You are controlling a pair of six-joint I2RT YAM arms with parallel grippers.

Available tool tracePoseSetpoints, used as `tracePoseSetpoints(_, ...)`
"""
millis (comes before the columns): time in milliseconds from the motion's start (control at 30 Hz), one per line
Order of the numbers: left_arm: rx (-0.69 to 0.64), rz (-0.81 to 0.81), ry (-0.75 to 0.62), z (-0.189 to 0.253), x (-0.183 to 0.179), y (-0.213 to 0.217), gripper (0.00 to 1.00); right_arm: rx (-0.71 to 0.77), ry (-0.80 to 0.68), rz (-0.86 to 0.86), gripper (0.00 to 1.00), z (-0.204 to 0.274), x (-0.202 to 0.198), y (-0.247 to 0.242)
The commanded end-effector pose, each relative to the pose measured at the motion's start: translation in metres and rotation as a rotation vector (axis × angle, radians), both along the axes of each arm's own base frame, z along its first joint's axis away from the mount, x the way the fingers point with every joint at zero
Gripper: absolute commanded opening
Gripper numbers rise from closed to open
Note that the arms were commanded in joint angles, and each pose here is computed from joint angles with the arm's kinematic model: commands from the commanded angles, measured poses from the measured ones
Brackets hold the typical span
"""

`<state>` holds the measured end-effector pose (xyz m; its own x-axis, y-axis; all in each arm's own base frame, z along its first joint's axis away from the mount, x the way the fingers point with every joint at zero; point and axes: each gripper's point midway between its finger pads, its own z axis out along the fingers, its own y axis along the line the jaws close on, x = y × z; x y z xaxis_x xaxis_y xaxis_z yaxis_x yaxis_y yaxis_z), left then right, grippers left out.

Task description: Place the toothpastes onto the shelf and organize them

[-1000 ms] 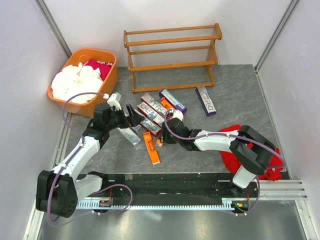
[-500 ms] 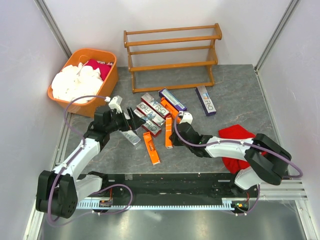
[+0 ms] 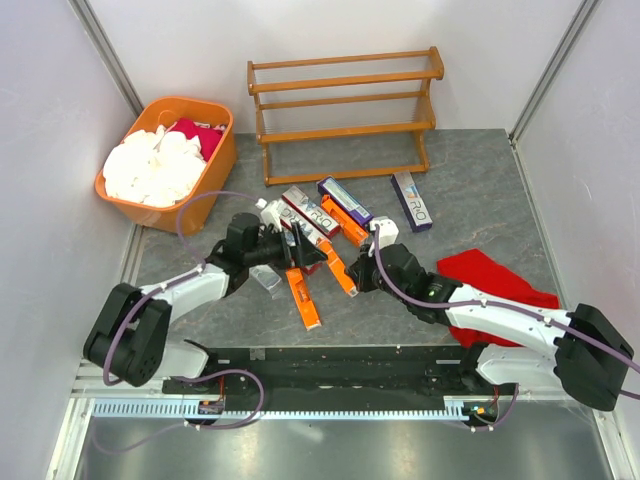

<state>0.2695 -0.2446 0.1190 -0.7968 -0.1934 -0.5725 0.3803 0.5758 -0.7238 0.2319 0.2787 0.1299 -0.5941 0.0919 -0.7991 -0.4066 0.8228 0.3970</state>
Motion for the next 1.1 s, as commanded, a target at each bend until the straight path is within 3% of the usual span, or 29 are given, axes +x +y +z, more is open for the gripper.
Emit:
tracePoseSetpoints(0,-0.148,-0.078,-0.051,0.034,0.002,-0.042,1.0,0.049,-0.022,0.04,0.02,0.021,-0.002,0.009)
tracePoseSetpoints(633,-0.202,-0.166,0.096,0.013,-0.011,-0.084,0.97,0.18,-0.062,-0.074,0.01,0.055,0.006,-0.001)
tracePoseSetpoints(833,-0.339,-0.162,0.064,0.031,-0.013,-0.094,0.84,0.227,-0.06,-0.073,0.01,0.061,0.002,-0.002)
tracePoseSetpoints(1000,-0.498,-0.11,0.002,0.06,-0.008,-0.091,0.61,0.273,-0.035,-0.08,0.04,0.058,-0.003,-0.001)
tracePoseSetpoints(1067,-0.522,-0.107,-0.003,0.064,-0.008,-0.09,0.54,0.278,-0.028,-0.078,0.1,0.057,-0.003,-0.001)
